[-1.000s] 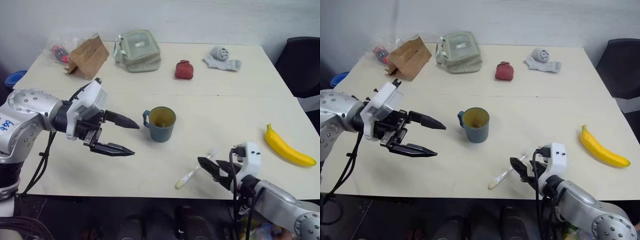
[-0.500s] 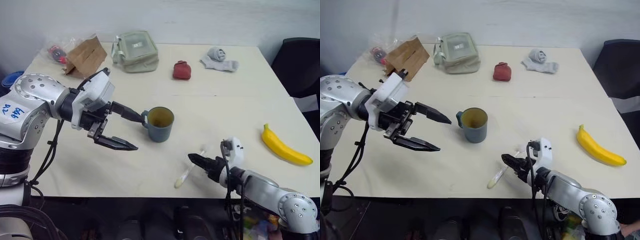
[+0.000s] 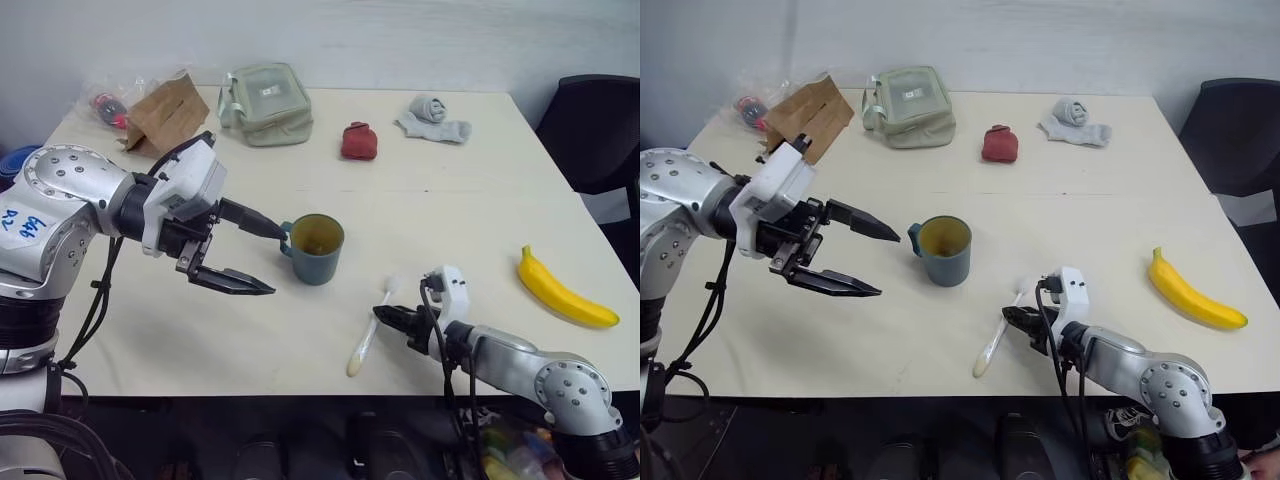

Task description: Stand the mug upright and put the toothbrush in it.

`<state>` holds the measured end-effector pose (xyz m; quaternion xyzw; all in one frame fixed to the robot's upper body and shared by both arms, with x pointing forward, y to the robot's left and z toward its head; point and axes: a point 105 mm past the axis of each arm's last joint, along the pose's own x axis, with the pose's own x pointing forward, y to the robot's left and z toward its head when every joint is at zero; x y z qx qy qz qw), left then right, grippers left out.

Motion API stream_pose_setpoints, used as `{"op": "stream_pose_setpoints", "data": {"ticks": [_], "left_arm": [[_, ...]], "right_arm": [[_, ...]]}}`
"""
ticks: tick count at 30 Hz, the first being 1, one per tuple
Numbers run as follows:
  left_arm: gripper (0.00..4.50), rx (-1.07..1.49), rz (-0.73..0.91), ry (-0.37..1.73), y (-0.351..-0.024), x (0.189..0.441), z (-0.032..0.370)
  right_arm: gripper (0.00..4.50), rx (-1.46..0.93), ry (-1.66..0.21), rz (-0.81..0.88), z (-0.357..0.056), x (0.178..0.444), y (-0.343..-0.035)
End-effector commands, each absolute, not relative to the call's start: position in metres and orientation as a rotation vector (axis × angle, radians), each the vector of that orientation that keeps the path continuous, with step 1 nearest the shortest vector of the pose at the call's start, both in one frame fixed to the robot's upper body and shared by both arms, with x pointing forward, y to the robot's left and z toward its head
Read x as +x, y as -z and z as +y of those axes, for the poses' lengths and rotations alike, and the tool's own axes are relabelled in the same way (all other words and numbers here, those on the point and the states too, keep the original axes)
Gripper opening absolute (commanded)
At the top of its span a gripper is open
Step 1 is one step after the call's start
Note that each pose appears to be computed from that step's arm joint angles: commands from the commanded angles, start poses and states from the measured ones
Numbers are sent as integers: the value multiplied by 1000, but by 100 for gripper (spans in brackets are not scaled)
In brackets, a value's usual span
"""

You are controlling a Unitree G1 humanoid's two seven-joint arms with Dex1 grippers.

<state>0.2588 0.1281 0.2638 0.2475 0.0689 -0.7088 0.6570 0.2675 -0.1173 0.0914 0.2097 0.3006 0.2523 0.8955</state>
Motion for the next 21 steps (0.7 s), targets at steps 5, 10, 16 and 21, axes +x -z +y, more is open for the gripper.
{"op": "stream_pose_setpoints", "data": {"ticks": [5, 10, 16, 21], "left_arm": [[385, 568, 104, 1572, -274, 259, 132], [385, 503, 94, 1496, -275, 265, 142], [385, 340, 23, 1267, -288, 267, 171], [385, 294, -7, 1133, -290, 267, 188]], "right_arm": [[36, 389, -508, 714, -120, 263, -65], [36, 401, -362, 507, -147, 296, -101], [36, 308, -300, 44, -177, 340, -214], [36, 308, -434, -209, -139, 351, -270]]}}
